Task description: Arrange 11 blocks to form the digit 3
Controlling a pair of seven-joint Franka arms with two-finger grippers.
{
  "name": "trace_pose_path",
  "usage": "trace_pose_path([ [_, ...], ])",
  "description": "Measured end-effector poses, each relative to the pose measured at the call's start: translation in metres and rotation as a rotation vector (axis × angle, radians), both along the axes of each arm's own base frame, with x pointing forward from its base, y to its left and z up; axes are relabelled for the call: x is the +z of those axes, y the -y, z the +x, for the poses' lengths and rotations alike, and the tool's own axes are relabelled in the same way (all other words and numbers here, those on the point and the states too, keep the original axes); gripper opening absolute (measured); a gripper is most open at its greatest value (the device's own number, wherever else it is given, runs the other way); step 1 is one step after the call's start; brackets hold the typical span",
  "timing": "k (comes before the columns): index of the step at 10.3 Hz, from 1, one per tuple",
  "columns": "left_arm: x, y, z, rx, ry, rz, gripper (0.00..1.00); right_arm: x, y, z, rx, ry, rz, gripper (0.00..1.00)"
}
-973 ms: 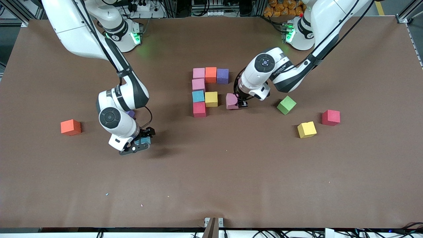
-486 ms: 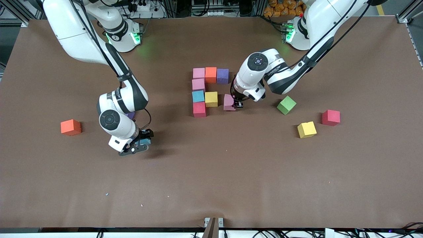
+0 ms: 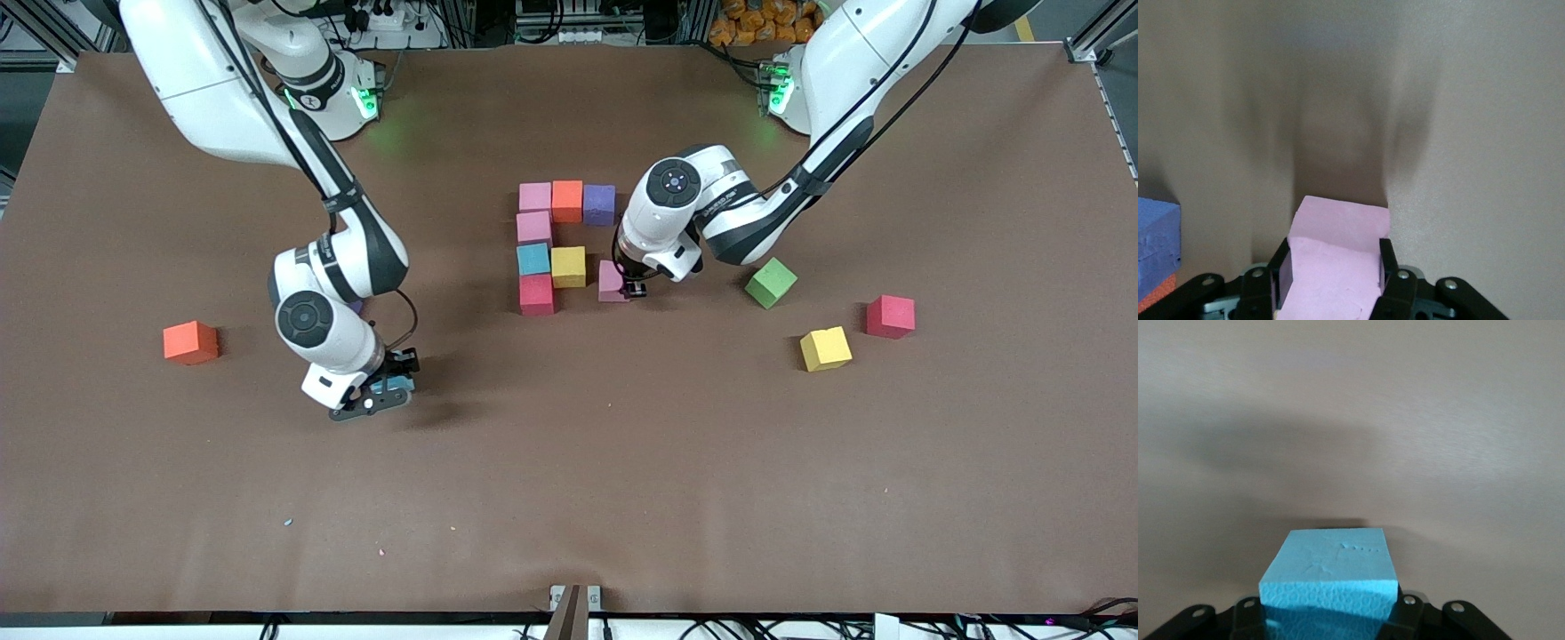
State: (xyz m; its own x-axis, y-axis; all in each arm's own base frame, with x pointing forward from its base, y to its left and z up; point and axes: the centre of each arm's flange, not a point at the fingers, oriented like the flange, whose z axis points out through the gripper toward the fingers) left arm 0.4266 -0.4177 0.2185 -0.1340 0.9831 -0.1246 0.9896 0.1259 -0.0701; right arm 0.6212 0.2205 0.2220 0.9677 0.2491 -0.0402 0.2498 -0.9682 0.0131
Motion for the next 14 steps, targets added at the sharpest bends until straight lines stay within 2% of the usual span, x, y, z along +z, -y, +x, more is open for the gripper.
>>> trace_pose_path([
  [3,-0.001,0.001,-0.003,0.013,-0.013,0.022,0.54,0.022,-0.057,-0.008,-0.054,0.013,-0.001,0.58],
  [7,0.000,0.011,-0.012,0.008,-0.014,0.027,0.54,0.026,-0.140,-0.043,-0.165,-0.012,0.064,0.58],
  [9,0.002,0.012,-0.012,0.007,-0.012,0.026,0.54,0.018,-0.169,-0.055,-0.204,-0.021,0.065,0.58],
  [14,0.002,0.017,-0.017,0.000,-0.012,0.026,0.54,-0.012,-0.199,-0.056,-0.253,-0.030,0.062,0.58],
])
